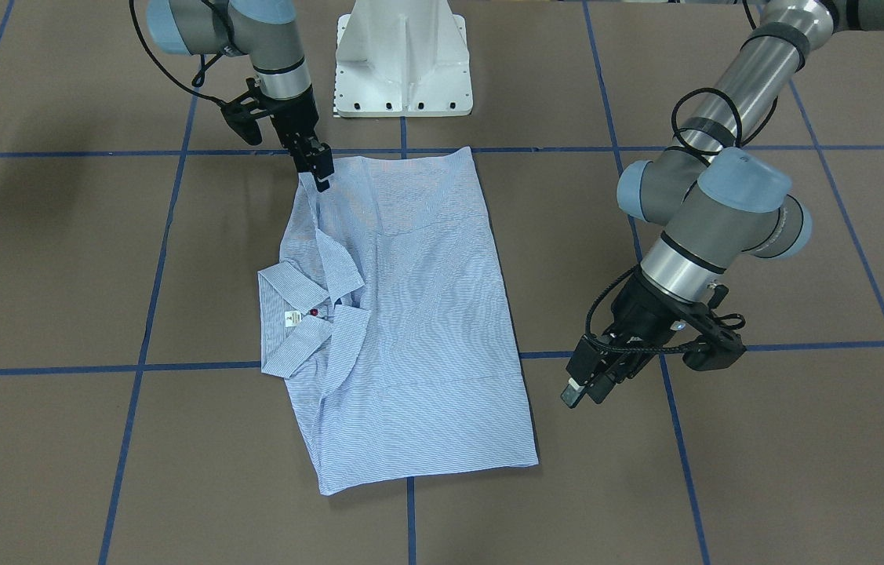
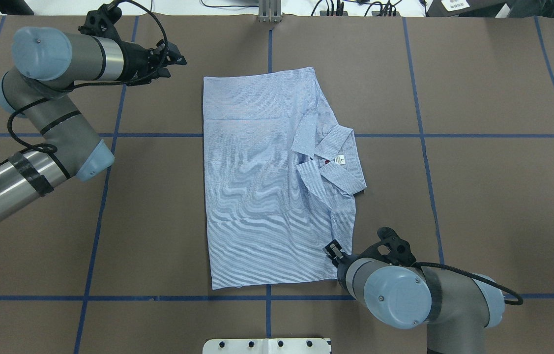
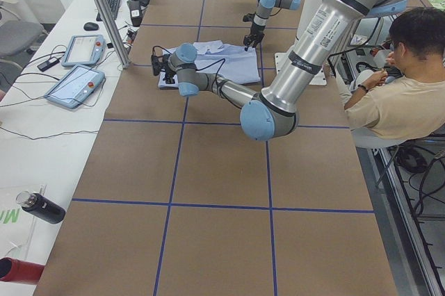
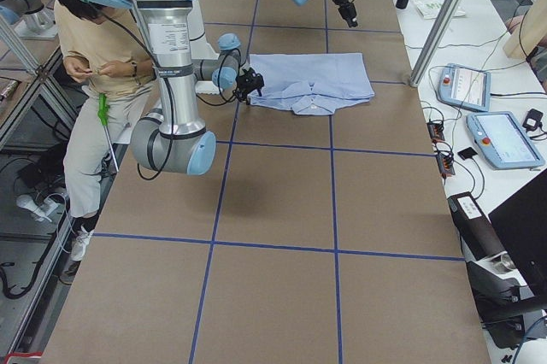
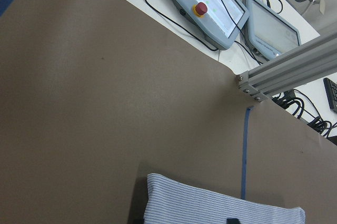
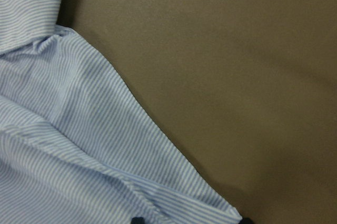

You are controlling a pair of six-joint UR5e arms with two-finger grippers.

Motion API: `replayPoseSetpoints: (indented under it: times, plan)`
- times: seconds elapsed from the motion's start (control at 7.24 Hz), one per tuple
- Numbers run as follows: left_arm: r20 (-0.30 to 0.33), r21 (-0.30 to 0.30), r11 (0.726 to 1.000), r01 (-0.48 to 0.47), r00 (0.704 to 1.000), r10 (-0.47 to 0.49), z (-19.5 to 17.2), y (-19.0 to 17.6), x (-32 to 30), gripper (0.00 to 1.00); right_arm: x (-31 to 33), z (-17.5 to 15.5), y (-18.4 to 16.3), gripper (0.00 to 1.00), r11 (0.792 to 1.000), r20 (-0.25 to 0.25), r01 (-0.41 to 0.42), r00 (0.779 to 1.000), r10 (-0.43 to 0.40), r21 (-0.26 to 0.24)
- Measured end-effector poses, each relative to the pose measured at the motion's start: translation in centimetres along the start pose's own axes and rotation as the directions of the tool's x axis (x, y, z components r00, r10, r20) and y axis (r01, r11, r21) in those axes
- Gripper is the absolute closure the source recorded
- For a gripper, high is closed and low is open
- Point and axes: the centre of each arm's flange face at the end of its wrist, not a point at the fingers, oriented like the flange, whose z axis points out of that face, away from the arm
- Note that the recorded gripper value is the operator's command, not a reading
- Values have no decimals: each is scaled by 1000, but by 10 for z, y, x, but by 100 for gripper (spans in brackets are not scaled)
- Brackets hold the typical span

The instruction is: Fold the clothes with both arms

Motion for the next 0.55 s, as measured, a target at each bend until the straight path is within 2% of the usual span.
replayPoseSetpoints:
  times: [0.55]
  plan:
    - [-2,1,1000,0,1000,0,-1,-1,1,40,-4,-8,0,100,1000,10,-6,1000,6,-11]
